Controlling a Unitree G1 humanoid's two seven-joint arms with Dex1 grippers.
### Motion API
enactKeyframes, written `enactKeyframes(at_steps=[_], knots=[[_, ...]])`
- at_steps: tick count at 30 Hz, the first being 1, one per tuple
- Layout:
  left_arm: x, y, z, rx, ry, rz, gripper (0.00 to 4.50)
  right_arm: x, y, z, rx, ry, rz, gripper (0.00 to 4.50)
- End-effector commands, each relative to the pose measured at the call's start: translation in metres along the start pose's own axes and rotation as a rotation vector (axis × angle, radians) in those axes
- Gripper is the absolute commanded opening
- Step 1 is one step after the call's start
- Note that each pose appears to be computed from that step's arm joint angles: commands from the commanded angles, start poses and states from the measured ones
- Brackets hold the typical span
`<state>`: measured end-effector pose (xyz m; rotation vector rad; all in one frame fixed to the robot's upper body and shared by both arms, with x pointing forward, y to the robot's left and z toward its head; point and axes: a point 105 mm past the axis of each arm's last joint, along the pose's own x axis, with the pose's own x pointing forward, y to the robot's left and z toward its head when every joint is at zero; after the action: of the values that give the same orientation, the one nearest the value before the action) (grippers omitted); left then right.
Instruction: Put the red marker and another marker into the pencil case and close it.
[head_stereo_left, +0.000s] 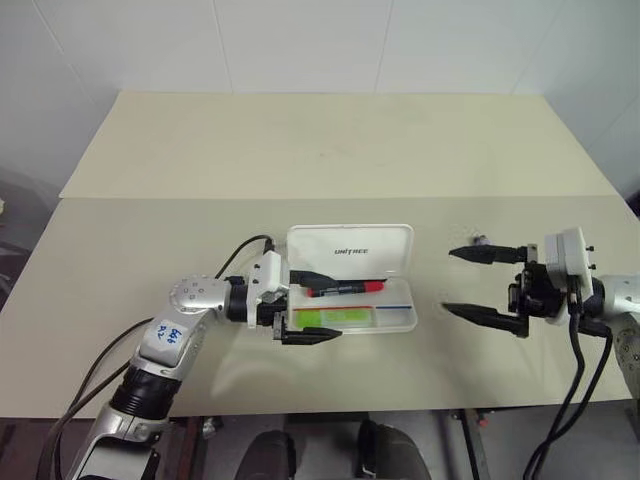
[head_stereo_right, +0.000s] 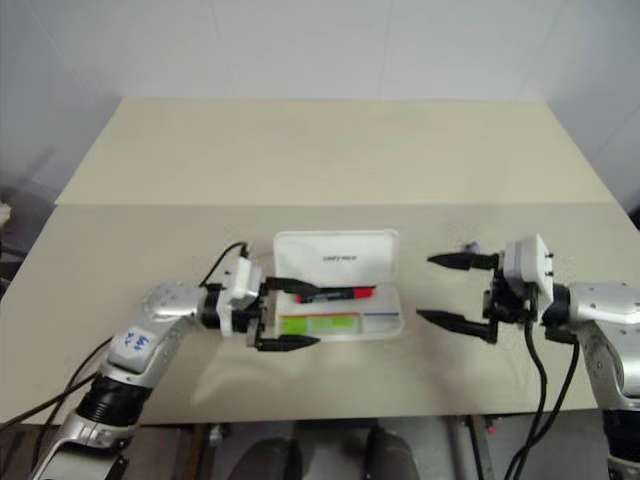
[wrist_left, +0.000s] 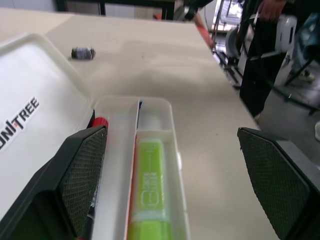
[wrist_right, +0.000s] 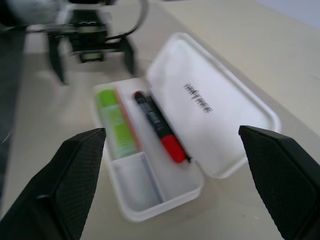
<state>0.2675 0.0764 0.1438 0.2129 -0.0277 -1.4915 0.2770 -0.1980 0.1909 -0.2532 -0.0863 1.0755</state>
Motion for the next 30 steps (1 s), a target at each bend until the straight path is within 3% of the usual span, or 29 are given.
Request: enactKeyframes(at_steps=[1, 7, 16, 30], knots=[[-0.014, -0.004, 0.021, 0.045, -0.045, 0.037, 4.48, 0.005, -0.019, 0.001, 0.031, -0.047, -0.222, 4.5], [-0.042, -0.009, 0.037, 0.067, -0.046, 0.121, 4.48, 0.011, -0.042, -0.035, 0.067, -0.008, -0.536, 4.5], [-0.06, -0.002, 0.06, 0.113, -0.055, 0.193, 4.48, 0.016, -0.075, -0.066, 0.064, -0.013, -0.813, 4.5], [-0.056, 0.003, 0.065, 0.13, -0.062, 0.213, 4.48, -0.013, -0.113, -0.077, 0.076, -0.004, -0.963, 4.5]])
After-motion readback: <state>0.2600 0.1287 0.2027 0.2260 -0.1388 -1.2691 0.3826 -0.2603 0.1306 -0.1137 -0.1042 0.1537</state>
